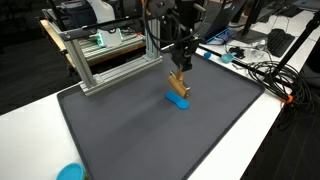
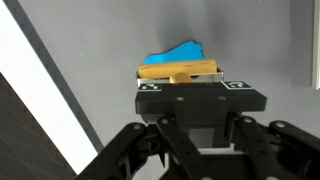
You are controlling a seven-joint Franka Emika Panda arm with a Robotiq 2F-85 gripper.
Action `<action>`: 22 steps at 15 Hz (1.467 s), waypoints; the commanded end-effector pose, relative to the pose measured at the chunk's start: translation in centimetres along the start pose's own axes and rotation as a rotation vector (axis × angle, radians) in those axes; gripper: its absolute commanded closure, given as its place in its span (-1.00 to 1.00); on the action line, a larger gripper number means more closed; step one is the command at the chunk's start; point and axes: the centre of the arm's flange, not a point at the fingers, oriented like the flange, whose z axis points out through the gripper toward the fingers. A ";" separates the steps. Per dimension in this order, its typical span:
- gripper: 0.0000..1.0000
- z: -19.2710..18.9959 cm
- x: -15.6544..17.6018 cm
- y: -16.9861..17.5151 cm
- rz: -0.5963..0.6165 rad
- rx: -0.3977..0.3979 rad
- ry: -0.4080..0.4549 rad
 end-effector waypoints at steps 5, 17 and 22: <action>0.56 1.5 -0.7 -2.1 -0.410 0.088 0.050; 0.56 3.5 -0.2 -0.5 -0.379 0.056 0.006; 0.56 4.0 -0.8 0.3 -0.349 0.031 -0.021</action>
